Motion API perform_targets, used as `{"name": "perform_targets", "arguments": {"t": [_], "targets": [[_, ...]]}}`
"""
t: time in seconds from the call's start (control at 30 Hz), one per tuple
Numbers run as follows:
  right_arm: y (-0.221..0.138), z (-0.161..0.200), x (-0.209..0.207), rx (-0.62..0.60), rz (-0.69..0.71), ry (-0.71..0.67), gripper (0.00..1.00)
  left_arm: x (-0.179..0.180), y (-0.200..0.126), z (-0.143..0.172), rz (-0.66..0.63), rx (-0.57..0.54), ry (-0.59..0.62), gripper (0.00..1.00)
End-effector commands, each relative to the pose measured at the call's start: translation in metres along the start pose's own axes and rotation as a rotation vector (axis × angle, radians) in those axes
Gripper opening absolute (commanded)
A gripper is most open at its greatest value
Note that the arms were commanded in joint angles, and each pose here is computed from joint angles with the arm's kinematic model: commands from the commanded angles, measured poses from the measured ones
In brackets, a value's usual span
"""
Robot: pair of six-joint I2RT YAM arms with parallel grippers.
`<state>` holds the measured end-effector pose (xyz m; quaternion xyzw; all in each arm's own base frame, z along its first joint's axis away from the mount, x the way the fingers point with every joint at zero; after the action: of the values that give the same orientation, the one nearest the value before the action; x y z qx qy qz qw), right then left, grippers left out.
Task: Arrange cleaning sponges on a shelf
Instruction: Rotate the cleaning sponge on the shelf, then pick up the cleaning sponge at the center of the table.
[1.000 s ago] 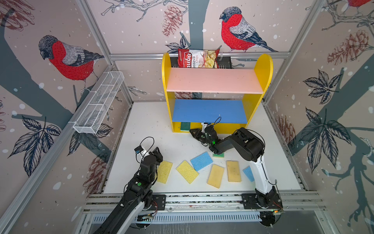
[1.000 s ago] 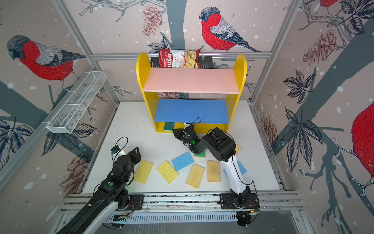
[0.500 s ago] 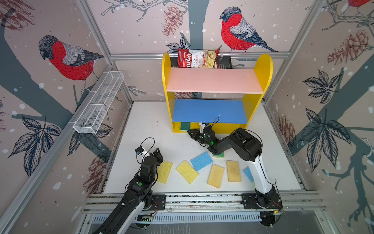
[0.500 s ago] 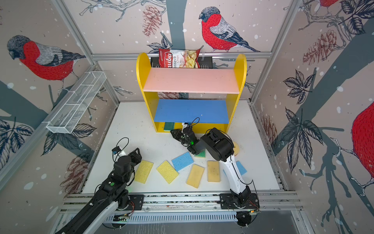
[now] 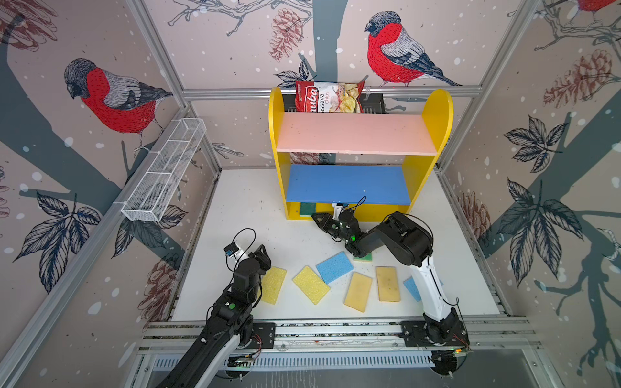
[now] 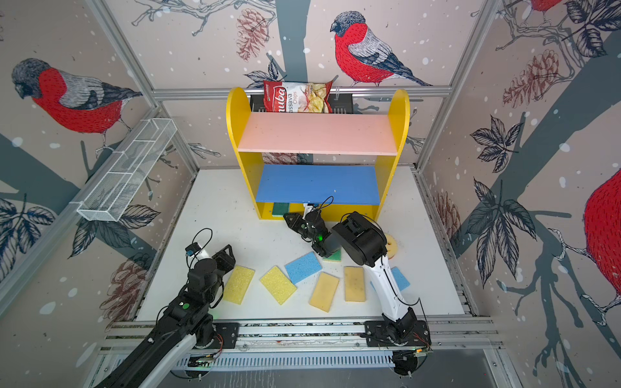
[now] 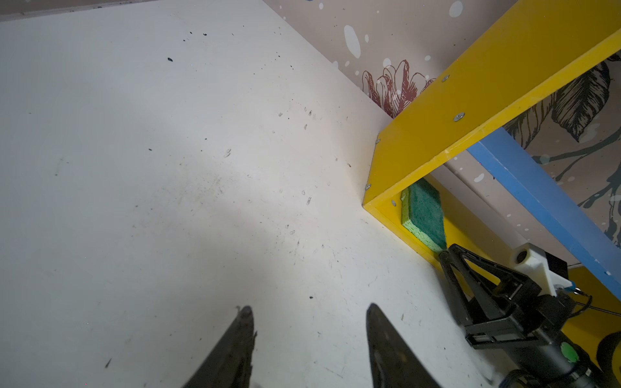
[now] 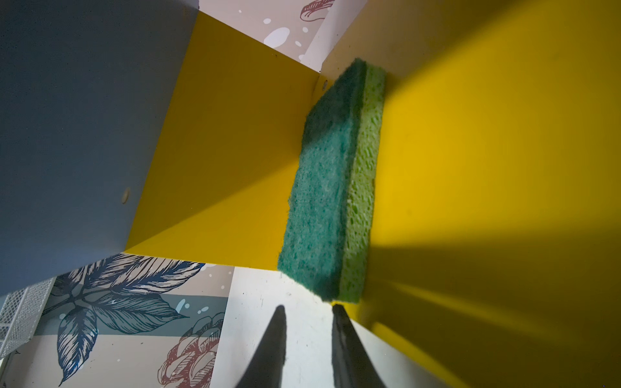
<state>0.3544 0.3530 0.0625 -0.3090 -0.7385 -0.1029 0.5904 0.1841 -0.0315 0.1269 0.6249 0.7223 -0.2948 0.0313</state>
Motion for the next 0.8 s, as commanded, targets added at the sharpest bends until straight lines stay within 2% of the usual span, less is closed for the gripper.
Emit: {"name": "perform_targets", "arguments": {"t": [0.0,0.4,0.47,0.53,0.67,0.77], "targets": [[-0.007,0.004,-0.009,0.01,0.055,0.016,0.25,0.001,0.0,0.0,-0.001,-0.004,-0.011,0.53],[-0.035,0.032,0.018,0.13,0.086,-0.068,0.25,0.005,-0.006,-0.001,-0.03,0.013,0.03,0.53],[-0.039,0.039,0.023,0.147,0.1,-0.098,0.25,0.005,-0.006,0.001,-0.033,0.034,0.032,0.58],[-0.042,0.045,0.029,0.171,0.124,-0.145,0.26,0.006,-0.006,0.003,-0.045,0.071,0.03,0.66],[-0.048,0.062,0.043,0.22,0.19,-0.293,0.3,0.009,-0.005,0.013,-0.087,0.173,0.042,0.71],[-0.058,0.075,0.053,0.239,0.235,-0.412,0.36,0.008,-0.003,0.023,-0.082,0.253,0.047,0.71]]}}
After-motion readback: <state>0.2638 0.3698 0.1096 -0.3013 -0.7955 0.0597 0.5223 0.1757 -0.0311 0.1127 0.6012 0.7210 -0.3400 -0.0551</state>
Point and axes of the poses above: each gripper's point midway between its finger pads, its own y axis out along the fingers, its own x axis along the line the jaws close on, z = x × y, the point moved 7 cm from there along -y, back along the fingers, and after that the axes turned 9 degrees about y, right-handed, at the moved point
